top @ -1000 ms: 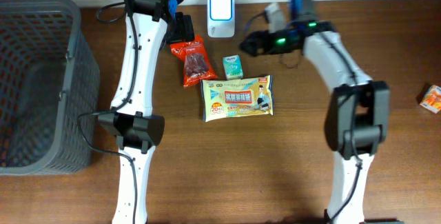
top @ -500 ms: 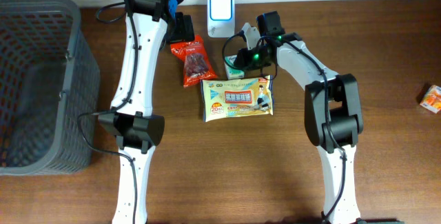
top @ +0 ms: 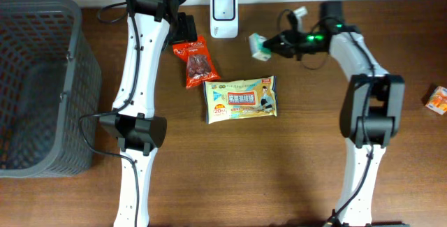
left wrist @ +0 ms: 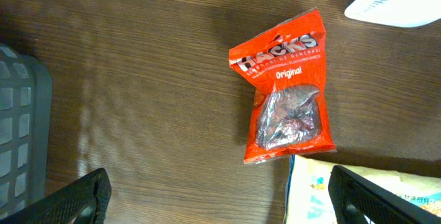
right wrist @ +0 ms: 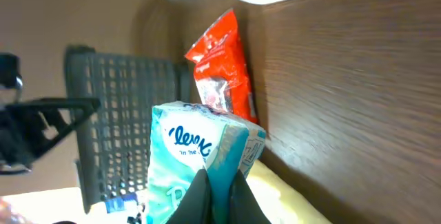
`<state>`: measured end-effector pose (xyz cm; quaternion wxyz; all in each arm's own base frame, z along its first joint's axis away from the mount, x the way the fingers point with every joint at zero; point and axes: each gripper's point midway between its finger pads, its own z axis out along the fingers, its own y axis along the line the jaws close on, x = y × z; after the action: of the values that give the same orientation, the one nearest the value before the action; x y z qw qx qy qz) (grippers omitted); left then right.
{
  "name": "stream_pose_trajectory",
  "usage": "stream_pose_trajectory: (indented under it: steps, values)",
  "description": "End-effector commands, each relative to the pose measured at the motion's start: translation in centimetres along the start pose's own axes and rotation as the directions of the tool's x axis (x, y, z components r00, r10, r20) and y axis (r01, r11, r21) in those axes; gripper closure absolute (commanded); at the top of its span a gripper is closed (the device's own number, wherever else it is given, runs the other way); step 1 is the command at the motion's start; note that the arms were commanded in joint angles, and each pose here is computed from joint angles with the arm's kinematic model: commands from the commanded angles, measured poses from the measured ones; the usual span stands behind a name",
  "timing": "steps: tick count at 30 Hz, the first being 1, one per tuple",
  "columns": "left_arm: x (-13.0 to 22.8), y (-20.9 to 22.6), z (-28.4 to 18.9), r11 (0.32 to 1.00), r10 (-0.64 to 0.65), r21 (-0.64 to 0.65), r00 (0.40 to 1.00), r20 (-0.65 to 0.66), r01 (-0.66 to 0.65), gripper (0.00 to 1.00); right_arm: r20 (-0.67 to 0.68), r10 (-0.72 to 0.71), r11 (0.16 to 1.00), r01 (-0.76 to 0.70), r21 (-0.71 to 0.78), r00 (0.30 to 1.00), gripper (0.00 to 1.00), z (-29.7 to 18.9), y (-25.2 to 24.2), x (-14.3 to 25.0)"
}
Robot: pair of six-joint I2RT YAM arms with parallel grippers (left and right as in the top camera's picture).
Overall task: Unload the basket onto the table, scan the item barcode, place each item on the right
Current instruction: 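Reach the right gripper to the teal tissue pack and grasp it, then lift the teal tissue pack and turn it with the right gripper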
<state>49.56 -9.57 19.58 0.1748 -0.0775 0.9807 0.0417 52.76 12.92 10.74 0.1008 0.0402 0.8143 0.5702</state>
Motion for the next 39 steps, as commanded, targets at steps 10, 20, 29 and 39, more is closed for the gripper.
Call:
stream_pose_trajectory:
  steps: [10,20,29,39]
  values:
    - [-0.2,0.0,-0.9,1.0,-0.004,0.003,1.0,0.021,0.004,0.01,0.21,0.091,0.493,-0.228,0.84,0.973,0.26,-12.1,-15.3,1.1]
    - [-0.2,0.0,-0.9,1.0,-0.004,0.003,1.0,0.021,0.004,0.01,0.092,-0.165,0.462,-0.005,0.887,0.982,0.32,-13.2,-0.1,-2.6]
    - [-0.2,0.0,-0.9,1.0,-0.004,0.003,1.0,0.021,0.004,0.01,-0.104,-0.143,0.167,0.127,0.978,0.984,0.44,-4.6,-5.2,1.7]
    - [-0.2,0.0,-0.9,1.0,-0.004,0.003,1.0,0.021,0.004,0.01,-0.069,-0.124,0.104,0.082,0.991,0.99,0.77,-2.9,-10.7,3.5]
